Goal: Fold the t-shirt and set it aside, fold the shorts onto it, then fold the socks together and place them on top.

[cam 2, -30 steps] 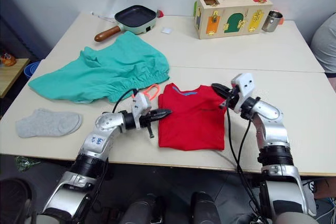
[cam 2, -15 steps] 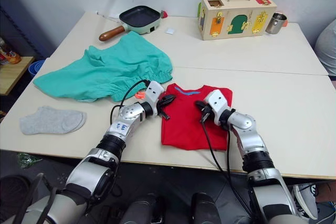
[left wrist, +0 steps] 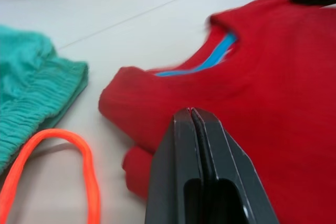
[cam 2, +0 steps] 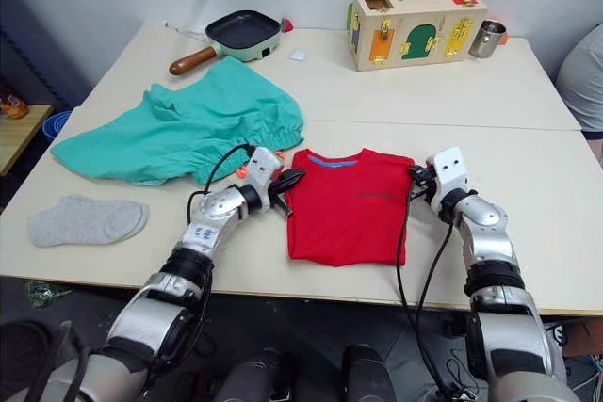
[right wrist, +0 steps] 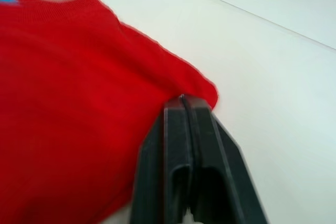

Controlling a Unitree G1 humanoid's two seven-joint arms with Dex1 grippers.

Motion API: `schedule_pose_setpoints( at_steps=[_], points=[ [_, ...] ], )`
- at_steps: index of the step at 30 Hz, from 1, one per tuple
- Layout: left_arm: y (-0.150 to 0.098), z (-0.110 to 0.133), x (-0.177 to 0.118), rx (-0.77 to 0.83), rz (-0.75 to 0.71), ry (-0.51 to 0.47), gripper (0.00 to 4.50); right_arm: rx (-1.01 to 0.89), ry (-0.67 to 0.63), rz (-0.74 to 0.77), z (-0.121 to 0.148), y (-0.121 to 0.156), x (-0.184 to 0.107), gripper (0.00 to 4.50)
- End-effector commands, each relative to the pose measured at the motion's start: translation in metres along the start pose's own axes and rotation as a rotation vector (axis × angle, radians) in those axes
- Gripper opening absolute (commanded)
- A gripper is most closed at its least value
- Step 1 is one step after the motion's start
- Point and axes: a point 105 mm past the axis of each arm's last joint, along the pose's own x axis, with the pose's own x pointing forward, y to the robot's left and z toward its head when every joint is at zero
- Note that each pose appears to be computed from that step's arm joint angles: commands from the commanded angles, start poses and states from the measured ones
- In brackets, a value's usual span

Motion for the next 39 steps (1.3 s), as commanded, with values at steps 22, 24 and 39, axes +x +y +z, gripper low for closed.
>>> schedule_pose_setpoints(
  at_steps=[22,24,39],
  points=[
    [-0.068,-0.04,-0.057,0.021,-0.257,0.219,0.03,-0.041,0.211,0.183,-0.035,0.036,-0.097,0.0],
    [-0.066,-0.035,-0.062,0.039,-0.278,0.185,0.03,-0.037,0.193,0.181,-0.03,0.025,-0.104,0.0],
    [-0.043,0.063,-0.103,0.148,-0.405,-0.039,2.6,0.445,0.727,0.25,0.014,0.024,-0.083,3.45]
  ],
)
